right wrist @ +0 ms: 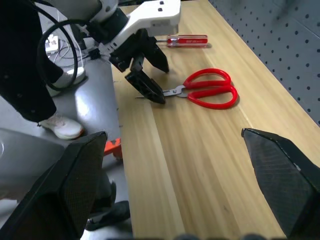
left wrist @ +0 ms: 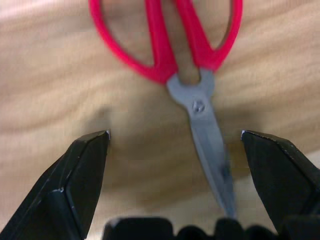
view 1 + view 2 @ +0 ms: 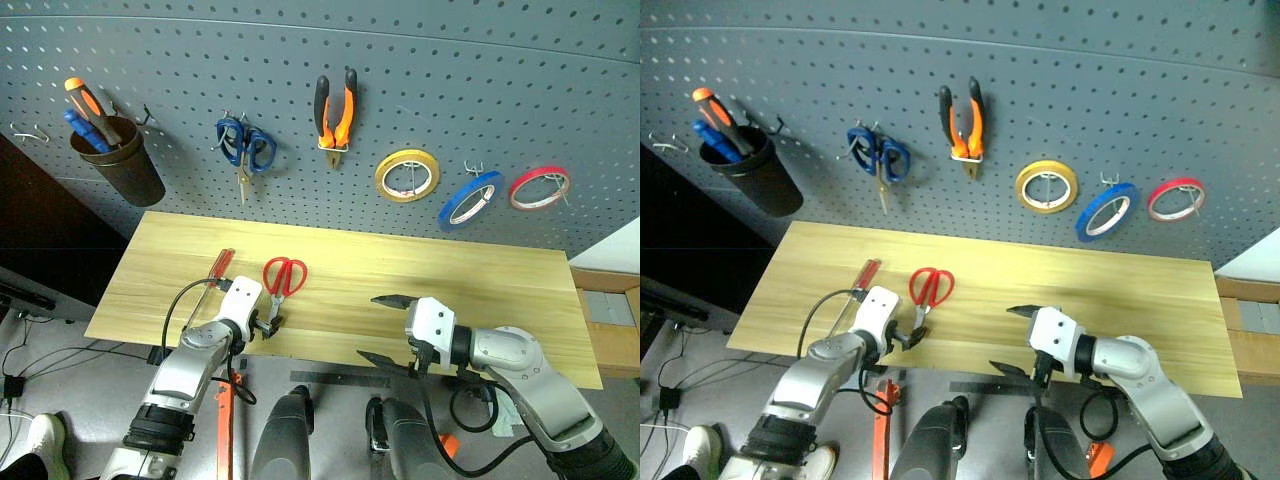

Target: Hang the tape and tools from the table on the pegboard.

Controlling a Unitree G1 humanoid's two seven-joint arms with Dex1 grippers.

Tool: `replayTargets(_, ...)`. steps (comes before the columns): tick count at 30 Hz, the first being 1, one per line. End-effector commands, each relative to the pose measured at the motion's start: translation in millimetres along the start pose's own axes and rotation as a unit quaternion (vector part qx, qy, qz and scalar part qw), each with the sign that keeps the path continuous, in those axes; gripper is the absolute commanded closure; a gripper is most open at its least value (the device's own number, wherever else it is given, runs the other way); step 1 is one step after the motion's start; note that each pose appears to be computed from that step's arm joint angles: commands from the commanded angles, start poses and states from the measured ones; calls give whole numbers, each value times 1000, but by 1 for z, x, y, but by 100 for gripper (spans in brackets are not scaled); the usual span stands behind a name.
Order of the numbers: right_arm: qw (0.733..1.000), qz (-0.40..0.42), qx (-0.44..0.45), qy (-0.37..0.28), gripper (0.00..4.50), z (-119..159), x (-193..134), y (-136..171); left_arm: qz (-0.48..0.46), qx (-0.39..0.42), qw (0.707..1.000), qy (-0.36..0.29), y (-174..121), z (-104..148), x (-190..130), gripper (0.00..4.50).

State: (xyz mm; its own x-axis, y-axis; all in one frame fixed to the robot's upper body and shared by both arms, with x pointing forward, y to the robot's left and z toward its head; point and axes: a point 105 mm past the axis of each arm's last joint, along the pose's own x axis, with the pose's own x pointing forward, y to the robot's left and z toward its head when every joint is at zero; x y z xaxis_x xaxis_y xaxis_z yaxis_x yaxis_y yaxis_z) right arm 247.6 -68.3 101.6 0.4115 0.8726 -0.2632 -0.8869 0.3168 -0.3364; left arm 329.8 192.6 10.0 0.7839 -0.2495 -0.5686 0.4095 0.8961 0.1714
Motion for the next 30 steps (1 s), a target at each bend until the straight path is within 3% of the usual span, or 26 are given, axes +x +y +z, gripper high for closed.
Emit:
replayTargets(1, 1000, -4, -13, -16, 4, 8, 1, 0, 4, 13, 999, 39, 0, -18, 5, 0)
replayTargets(4, 1000, -2, -16, -16, 4, 8, 0, 1, 7, 17, 999, 52, 3, -21, 5, 0)
replayTargets(7, 1000, 5, -25, -16, 0, 7, 0, 4, 11, 16, 998, 58, 6, -24, 4, 60)
replayTargets(17, 999, 12, -38, -21, 0, 6, 2, 3, 11, 15, 999, 51, 4, -23, 1, 383)
replayTargets(19, 999, 12, -39, -21, 0, 6, 2, 3, 13, 16, 998, 51, 5, -24, 0, 426)
replayTargets(30, 998, -5, -46, -43, 0, 13, -1, -5, 29, 5, 999, 21, 6, -13, 0, 426)
